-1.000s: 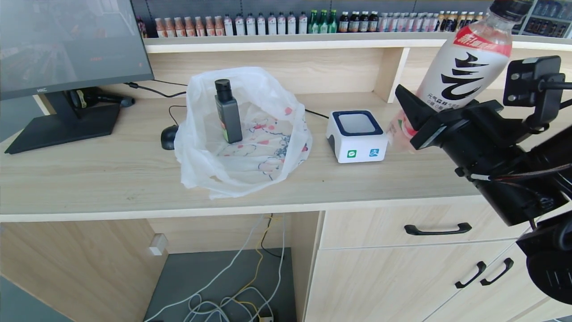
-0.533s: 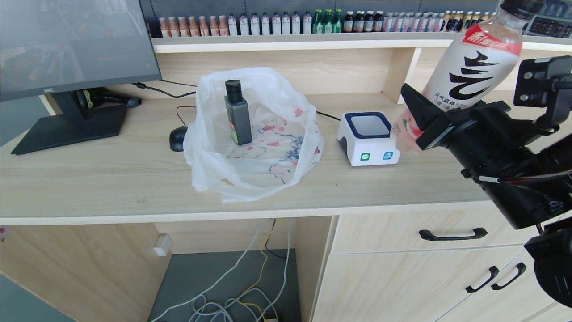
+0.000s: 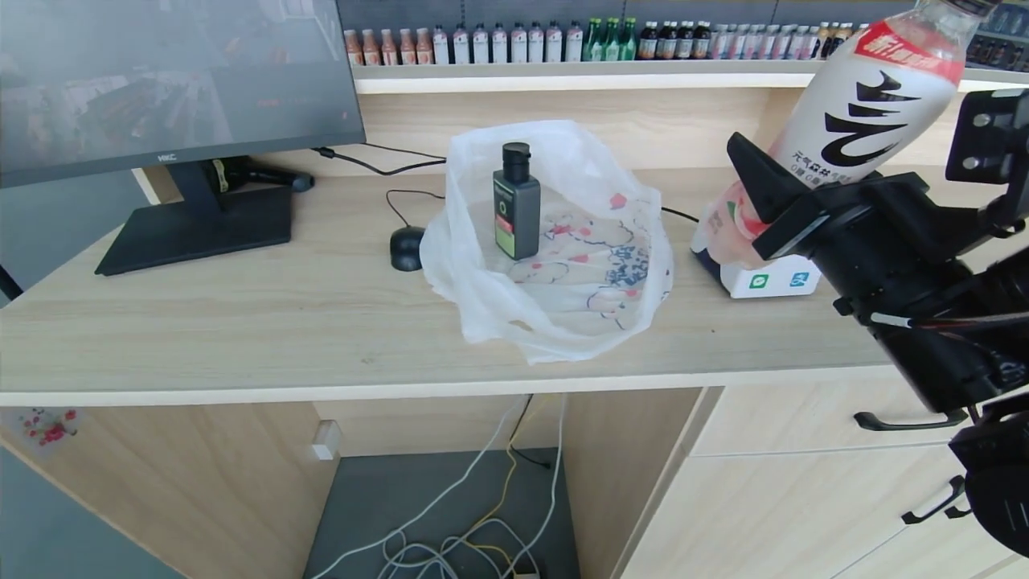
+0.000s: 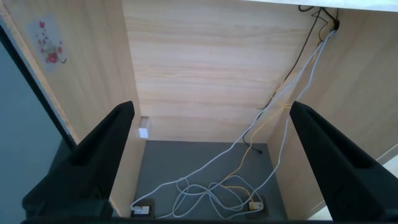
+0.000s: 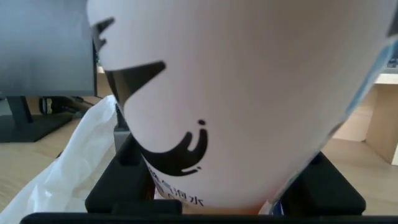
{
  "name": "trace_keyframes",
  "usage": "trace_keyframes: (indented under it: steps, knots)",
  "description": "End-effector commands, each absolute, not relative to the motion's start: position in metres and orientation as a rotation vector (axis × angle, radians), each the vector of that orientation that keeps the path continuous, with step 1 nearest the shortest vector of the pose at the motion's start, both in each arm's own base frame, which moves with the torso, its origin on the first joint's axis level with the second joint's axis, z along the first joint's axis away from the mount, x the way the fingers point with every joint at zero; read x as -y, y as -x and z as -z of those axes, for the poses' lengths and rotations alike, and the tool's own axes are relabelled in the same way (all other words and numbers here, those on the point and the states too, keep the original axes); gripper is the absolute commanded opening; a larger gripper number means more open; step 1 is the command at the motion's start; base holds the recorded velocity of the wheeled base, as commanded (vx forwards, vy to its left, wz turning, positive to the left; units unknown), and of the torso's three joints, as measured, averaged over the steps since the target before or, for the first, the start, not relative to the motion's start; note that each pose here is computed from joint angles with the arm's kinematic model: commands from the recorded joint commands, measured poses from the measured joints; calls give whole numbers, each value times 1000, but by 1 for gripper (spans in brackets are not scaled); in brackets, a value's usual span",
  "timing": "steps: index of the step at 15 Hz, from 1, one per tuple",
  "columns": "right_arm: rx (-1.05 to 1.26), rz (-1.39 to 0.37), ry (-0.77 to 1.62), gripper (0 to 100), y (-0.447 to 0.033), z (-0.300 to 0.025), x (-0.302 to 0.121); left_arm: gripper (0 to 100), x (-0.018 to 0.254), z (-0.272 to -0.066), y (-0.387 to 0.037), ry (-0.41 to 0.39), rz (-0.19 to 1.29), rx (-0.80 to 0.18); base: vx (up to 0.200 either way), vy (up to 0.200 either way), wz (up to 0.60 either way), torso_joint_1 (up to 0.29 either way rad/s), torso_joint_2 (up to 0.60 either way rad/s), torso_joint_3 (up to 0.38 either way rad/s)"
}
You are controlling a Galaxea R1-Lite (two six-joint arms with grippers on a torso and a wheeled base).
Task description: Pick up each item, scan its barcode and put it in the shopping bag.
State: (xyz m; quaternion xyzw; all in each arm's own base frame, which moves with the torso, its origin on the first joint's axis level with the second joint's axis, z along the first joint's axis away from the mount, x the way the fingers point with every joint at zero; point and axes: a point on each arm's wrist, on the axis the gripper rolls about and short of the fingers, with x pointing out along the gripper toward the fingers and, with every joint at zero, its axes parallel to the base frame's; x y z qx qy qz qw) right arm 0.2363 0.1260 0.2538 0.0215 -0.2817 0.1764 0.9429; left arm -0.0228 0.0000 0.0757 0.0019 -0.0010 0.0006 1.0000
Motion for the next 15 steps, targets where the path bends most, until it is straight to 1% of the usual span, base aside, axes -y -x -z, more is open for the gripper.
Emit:
trace_keyframes:
  steps: [1,4,7,11,14,15]
  knots:
    - [566,-386,-49,0,-235,-251,-135,100,0,-76,23,-5,-2,3,0,0,0,0,0,0]
    - [560,-388,-41,0,-238,-249,-137,100,0,-76,23,-5,0,3,0,0,0,0,0,0]
    - [596,-379,-40,0,-254,-260,-145,100,0,-76,23,-6,-2,3,0,0,0,0,0,0]
    - [542,-402,-19,0,-268,-255,-157,100,0,-76,23,-5,-2,3,0,0,0,0,0,0]
    - [527,-406,-17,0,-271,-261,-161,100,0,-76,23,-5,0,3,0,0,0,0,0,0]
    - [528,-411,-22,0,-272,-269,-165,100,0,-76,23,-5,0,3,0,0,0,0,0,0]
